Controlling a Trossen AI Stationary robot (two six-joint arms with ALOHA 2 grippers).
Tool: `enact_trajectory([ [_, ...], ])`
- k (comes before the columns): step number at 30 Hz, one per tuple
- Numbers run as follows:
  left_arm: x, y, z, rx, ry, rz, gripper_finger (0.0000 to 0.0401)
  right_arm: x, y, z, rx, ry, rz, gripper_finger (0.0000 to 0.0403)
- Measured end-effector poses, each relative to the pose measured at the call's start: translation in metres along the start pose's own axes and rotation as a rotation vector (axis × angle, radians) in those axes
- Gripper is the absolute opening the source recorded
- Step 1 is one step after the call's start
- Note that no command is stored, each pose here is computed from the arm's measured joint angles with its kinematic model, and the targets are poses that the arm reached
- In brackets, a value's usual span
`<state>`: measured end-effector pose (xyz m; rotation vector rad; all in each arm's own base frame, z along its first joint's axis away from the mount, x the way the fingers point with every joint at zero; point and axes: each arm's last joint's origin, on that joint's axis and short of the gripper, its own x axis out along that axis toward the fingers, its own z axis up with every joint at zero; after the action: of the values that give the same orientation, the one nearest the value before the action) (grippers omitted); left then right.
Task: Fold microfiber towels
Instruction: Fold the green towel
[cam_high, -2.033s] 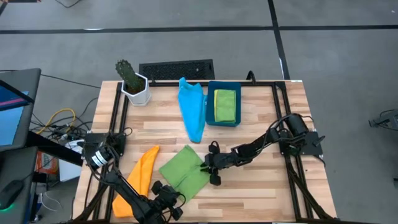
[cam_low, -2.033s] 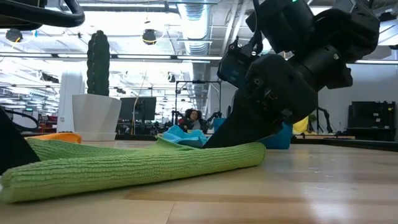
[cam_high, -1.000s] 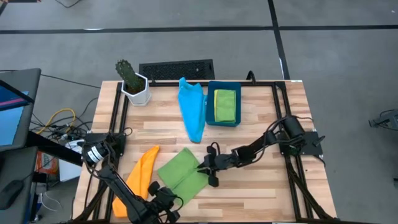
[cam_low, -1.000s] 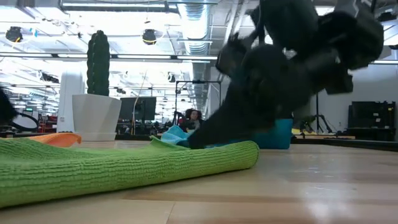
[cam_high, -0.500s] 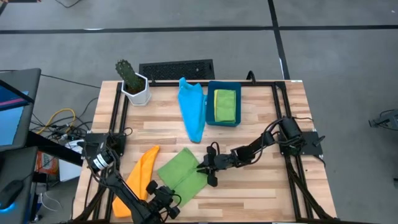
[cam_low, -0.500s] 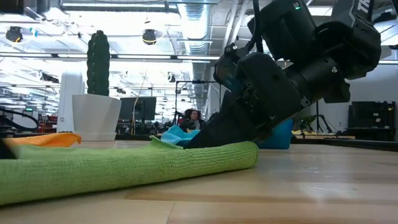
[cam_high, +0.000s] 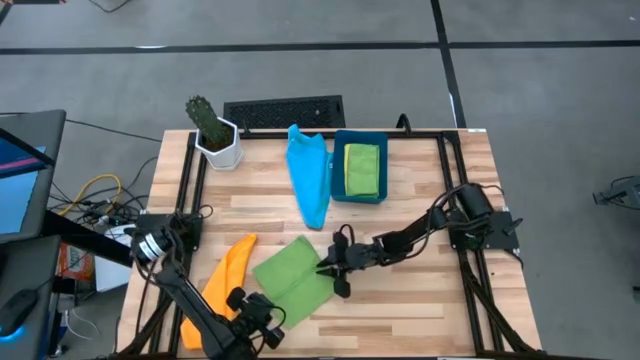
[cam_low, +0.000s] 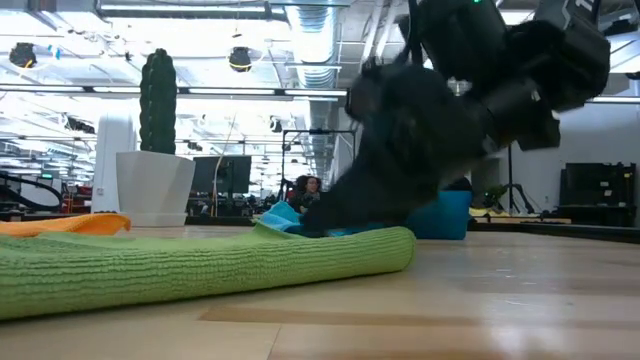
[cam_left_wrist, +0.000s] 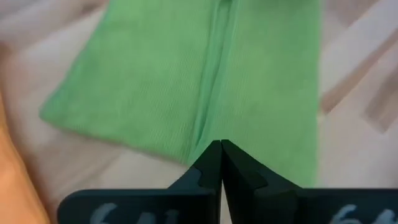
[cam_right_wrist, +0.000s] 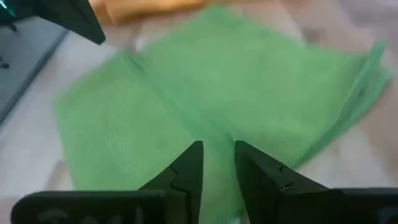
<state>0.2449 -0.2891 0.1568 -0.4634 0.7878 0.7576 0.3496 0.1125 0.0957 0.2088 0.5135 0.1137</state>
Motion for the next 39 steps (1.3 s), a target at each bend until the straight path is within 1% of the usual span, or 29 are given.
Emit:
enact_trajectory([
  [2, -0.008, 0.002, 0.009, -0.01, -0.021, -0.019, 0.0, -0.008, 0.001, 0.015, -0.003, -0.044, 0.006, 0.0118],
  [4, -0.017, 0.007, 0.018, -0.012, -0.031, -0.01, 0.0, -0.013, -0.003, 0.026, 0.006, -0.069, -0.006, 0.0118],
  [6, -0.025, 0.017, 0.027, -0.062, -0.056, 0.041, 0.0001, -0.018, -0.011, 0.033, 0.016, -0.062, -0.037, 0.012],
  [9, -0.035, 0.037, 0.039, -0.163, -0.125, 0.165, 0.0013, -0.022, -0.026, 0.049, 0.039, -0.062, -0.083, 0.0135],
  [11, -0.038, 0.042, 0.048, -0.17, -0.11, 0.206, 0.0029, -0.023, -0.034, 0.061, 0.048, -0.034, -0.119, 0.0154],
  [13, -0.038, 0.042, 0.052, -0.191, -0.107, 0.208, 0.0048, -0.023, -0.04, 0.072, 0.03, 0.011, -0.152, 0.0178],
  [16, -0.034, 0.039, 0.055, -0.22, -0.133, 0.177, 0.008, -0.02, -0.044, 0.093, -0.006, 0.088, -0.174, 0.0213],
  [18, -0.026, 0.04, 0.057, -0.271, -0.127, 0.183, 0.0101, -0.016, -0.048, 0.104, 0.013, 0.148, -0.179, 0.0231],
  [20, -0.018, 0.043, 0.058, -0.363, -0.058, 0.187, 0.0121, -0.017, -0.052, 0.109, 0.044, 0.223, -0.185, 0.024],
  [22, -0.014, 0.047, 0.06, -0.448, 0.003, 0.129, 0.0137, -0.014, -0.055, 0.116, 0.069, 0.218, -0.189, 0.0243],
  [24, -0.01, 0.051, 0.059, -0.529, 0.054, 0.034, 0.0144, -0.016, -0.059, 0.114, 0.079, 0.266, -0.208, 0.0242],
  [25, -0.009, 0.055, 0.059, -0.556, 0.075, -0.016, 0.0145, -0.016, -0.06, 0.116, 0.081, 0.265, -0.21, 0.0241],
  [28, -0.017, 0.069, 0.066, -0.604, 0.146, -0.168, 0.0147, -0.017, -0.059, 0.121, 0.082, 0.243, -0.204, 0.0235],
  [30, -0.024, 0.083, 0.073, -0.579, 0.201, -0.246, 0.0147, -0.017, -0.06, 0.119, 0.088, 0.259, -0.209, 0.0231],
  [32, -0.029, 0.101, 0.081, -0.571, 0.251, -0.281, 0.0147, -0.017, -0.06, 0.118, 0.106, 0.261, -0.212, 0.0227],
  [35, -0.031, 0.132, 0.087, -0.607, 0.293, -0.291, 0.0147, -0.017, -0.06, 0.118, 0.137, 0.256, -0.217, 0.0224],
  [37, -0.023, 0.149, 0.082, -0.64, 0.304, -0.266, 0.0147, -0.017, -0.062, 0.12, 0.146, 0.246, -0.22, 0.0223],
  [39, -0.012, 0.159, 0.075, -0.687, 0.298, -0.247, 0.0147, -0.017, -0.063, 0.121, 0.146, 0.233, -0.231, 0.0223],
])
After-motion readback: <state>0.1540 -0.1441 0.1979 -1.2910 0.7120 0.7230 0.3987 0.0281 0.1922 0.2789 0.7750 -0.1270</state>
